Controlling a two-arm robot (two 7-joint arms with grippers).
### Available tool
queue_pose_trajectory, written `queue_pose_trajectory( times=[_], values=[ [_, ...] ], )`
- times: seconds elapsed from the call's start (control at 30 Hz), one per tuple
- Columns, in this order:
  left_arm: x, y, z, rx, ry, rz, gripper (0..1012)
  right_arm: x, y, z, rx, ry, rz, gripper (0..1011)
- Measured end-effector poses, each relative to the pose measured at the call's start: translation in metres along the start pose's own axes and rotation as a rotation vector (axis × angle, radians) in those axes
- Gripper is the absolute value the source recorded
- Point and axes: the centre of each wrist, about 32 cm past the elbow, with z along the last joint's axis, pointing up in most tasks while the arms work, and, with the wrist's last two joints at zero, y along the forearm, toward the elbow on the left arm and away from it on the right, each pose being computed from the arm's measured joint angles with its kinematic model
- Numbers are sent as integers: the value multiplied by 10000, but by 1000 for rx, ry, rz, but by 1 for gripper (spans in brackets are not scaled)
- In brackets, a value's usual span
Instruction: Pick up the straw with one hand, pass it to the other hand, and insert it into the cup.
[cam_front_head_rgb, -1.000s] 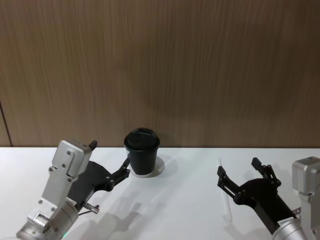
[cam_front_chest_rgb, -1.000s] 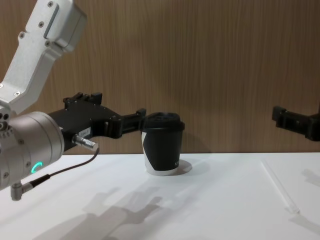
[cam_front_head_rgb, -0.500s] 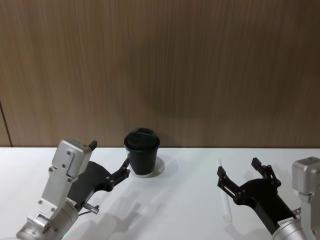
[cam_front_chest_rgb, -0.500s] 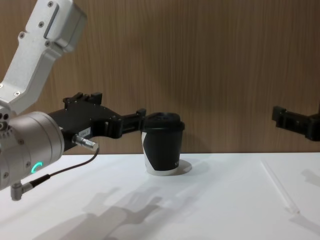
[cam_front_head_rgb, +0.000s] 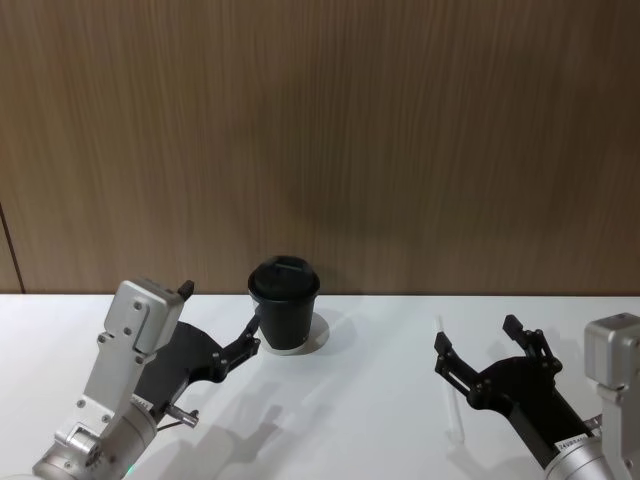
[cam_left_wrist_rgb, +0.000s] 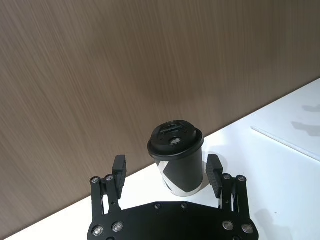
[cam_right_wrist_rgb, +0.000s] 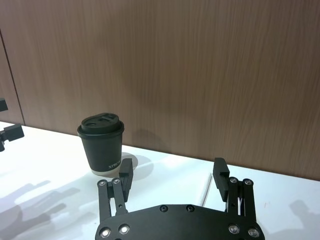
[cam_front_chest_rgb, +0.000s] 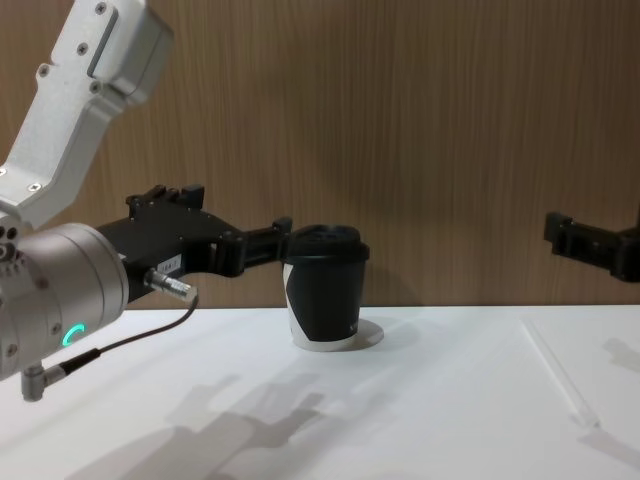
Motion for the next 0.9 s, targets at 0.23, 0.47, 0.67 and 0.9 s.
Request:
queue_pose_trajectory(
  times=[0.23,0.47,0.67,0.9],
  values=[
    [0,0,0,0,0,0,1002,0,0,0,0,0,0,1001],
    [0,0,0,0,0,0,1002,0,0,0,0,0,0,1001],
    [0,0,0,0,0,0,1002,3,0,0,0,0,0,1001],
    [0,0,0,0,0,0,1002,108,-16,-4,-8,-8,17,1001]
  ],
)
